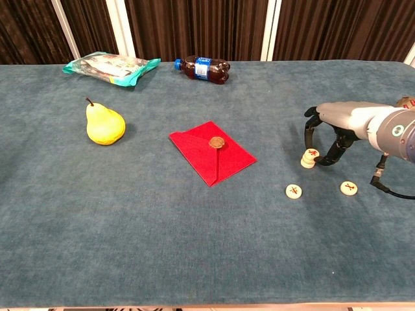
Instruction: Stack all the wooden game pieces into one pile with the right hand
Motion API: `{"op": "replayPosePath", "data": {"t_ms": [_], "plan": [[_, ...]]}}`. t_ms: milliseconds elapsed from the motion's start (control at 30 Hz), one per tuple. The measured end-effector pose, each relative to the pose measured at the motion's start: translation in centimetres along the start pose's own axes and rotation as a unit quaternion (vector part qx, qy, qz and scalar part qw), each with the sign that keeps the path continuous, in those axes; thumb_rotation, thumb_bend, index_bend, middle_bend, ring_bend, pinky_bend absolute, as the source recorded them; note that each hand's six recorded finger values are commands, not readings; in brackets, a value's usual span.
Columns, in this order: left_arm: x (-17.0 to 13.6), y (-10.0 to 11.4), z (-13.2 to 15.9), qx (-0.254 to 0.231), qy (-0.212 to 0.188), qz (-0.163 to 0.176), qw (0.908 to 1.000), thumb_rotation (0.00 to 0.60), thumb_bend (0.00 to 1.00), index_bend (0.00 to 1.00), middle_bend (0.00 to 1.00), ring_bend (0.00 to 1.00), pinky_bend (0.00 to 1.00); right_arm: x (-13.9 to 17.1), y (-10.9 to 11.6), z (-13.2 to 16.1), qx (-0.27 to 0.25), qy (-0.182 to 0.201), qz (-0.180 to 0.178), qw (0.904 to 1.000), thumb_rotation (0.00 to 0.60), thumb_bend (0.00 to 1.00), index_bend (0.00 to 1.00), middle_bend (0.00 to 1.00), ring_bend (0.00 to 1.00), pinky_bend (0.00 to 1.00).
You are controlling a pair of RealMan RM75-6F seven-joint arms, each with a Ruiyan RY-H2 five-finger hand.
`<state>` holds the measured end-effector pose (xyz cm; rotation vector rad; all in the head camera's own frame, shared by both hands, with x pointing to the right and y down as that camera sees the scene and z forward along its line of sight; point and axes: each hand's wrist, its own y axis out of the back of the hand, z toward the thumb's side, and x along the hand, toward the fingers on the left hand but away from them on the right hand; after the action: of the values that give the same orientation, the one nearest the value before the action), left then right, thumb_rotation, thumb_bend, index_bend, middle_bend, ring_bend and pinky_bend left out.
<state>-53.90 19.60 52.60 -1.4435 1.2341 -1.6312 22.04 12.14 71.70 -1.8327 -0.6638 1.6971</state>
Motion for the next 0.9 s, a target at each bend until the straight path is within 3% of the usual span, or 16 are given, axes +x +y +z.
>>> {"op": "replayPosePath", "data": {"t_ms": [433, 900], "plan": [[0.0, 0.0, 0.0, 0.000, 0.000, 0.000, 1.0000, 0.600, 0.15, 0.08, 0.00, 0.00, 0.00, 0.3, 0.5, 0.4, -0.001, 0.006, -0.007, 1.0000, 0.600, 0.42, 0.46, 0.00, 0.00, 0.01], [0.0, -0.1, 0.1, -0.004, -0.003, -0.002, 1.0000, 0.600, 0.15, 0.08, 0.00, 0.00, 0.00, 2.9, 2.1, 2.3, 0.001, 0.041, -0.039, 0.9984, 0.600, 0.37, 0.35, 0.00, 0.00, 0.00]]}}
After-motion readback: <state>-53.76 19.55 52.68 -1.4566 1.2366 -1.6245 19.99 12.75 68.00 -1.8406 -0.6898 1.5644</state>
